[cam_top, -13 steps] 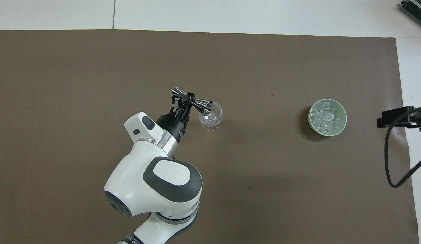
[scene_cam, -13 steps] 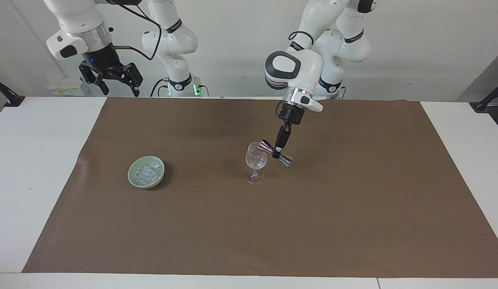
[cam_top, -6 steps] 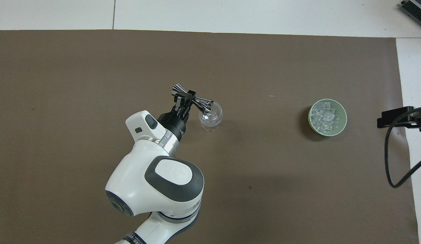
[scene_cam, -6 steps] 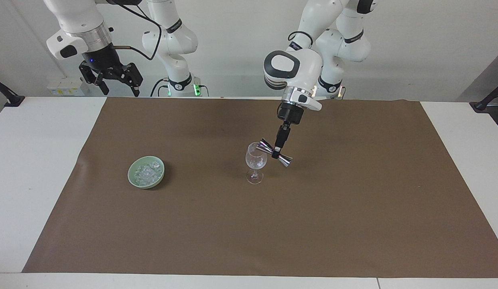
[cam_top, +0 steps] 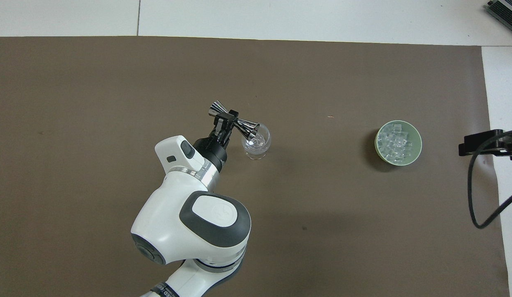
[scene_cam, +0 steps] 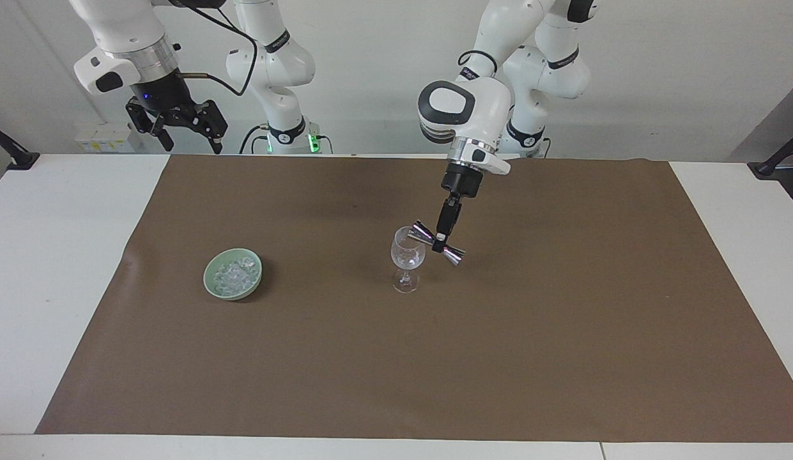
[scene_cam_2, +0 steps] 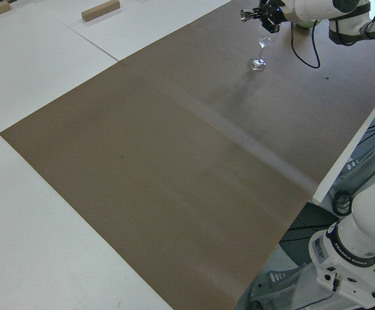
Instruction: Pour wine and add ice with both arms
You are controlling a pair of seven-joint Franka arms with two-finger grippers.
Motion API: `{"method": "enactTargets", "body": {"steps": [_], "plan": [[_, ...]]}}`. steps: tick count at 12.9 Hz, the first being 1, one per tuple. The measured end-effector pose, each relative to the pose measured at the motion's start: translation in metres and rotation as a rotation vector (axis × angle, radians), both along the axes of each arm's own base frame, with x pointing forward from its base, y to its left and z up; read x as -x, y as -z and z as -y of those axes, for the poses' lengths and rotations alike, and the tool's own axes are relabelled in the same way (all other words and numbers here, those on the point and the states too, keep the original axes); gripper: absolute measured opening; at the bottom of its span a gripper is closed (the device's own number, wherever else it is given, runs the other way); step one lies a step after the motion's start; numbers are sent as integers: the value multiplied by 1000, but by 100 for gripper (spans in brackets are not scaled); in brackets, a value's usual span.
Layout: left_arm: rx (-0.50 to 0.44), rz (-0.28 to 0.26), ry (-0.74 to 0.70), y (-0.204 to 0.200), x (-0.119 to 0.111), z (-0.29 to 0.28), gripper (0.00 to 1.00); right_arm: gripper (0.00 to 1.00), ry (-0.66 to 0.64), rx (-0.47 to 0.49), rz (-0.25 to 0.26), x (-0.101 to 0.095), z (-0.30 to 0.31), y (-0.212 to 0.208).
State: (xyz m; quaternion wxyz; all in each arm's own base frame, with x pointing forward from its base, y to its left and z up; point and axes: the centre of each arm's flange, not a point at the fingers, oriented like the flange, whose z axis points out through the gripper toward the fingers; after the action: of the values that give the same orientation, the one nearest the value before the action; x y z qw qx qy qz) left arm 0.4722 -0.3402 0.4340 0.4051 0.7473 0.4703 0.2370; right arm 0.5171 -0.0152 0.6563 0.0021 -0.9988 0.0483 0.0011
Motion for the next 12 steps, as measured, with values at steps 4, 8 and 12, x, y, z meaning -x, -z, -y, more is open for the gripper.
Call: {"method": "enactTargets", "body": {"steps": [4, 8, 12], "plan": [[-17, 12, 15, -1, 1, 3, 22, 100, 0, 0, 0, 0, 0, 0], [-35, 26, 27, -2, 0, 2, 22, 100, 0, 0, 0, 0, 0, 0], [-53, 44, 41, -5, -2, 3, 22, 100, 0, 0, 0, 0, 0, 0]]}}
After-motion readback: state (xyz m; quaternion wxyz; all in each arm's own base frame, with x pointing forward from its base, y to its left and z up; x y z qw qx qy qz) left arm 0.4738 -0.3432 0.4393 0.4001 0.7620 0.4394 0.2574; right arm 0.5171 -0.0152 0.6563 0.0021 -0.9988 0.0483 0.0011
